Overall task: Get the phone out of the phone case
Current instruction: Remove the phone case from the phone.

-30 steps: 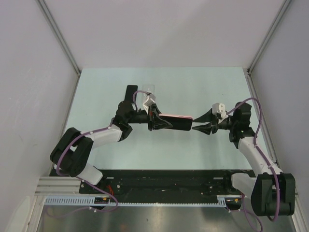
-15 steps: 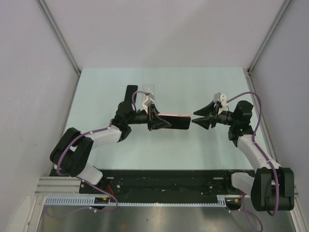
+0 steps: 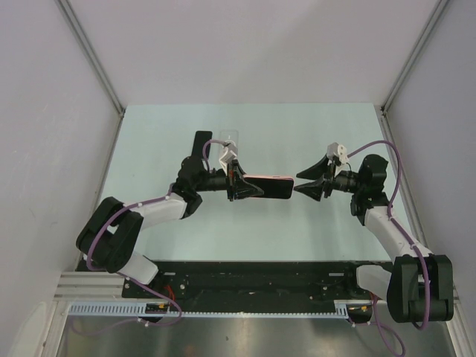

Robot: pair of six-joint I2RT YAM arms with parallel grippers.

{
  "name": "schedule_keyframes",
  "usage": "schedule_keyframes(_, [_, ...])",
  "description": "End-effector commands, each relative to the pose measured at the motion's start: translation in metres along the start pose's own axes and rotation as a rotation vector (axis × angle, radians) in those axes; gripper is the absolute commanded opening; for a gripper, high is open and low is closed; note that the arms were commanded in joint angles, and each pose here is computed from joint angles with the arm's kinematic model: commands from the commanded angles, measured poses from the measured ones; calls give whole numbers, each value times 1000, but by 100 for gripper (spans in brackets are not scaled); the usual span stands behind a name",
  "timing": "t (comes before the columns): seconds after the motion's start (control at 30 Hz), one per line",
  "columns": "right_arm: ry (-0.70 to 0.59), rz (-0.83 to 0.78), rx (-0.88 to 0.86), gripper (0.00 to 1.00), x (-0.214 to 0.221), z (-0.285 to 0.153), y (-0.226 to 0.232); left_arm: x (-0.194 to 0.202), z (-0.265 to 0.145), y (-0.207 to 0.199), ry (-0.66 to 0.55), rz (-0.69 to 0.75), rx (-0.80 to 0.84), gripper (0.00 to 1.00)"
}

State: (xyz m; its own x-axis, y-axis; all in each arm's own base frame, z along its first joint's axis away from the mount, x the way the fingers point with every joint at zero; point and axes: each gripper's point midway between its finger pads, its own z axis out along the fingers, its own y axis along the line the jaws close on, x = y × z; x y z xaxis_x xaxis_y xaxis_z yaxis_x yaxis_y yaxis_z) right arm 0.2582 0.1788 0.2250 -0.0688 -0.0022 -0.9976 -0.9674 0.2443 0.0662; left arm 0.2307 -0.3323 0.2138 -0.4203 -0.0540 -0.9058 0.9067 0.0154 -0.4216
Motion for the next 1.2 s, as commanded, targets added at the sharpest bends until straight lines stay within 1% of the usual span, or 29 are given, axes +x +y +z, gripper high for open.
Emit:
schedule_keyframes(0.0, [-8, -54, -35, 55, -11, 3, 3, -33, -2, -15, -84, 105, 16, 1])
schedule_keyframes(0.93, [5, -74, 3, 55, -4, 3, -6, -33, -2, -29, -82, 96, 84, 0])
schedule_keyframes(1.17, [-4, -64, -6, 56, -8, 5, -4, -31, -2, -29, -84, 92, 89, 0])
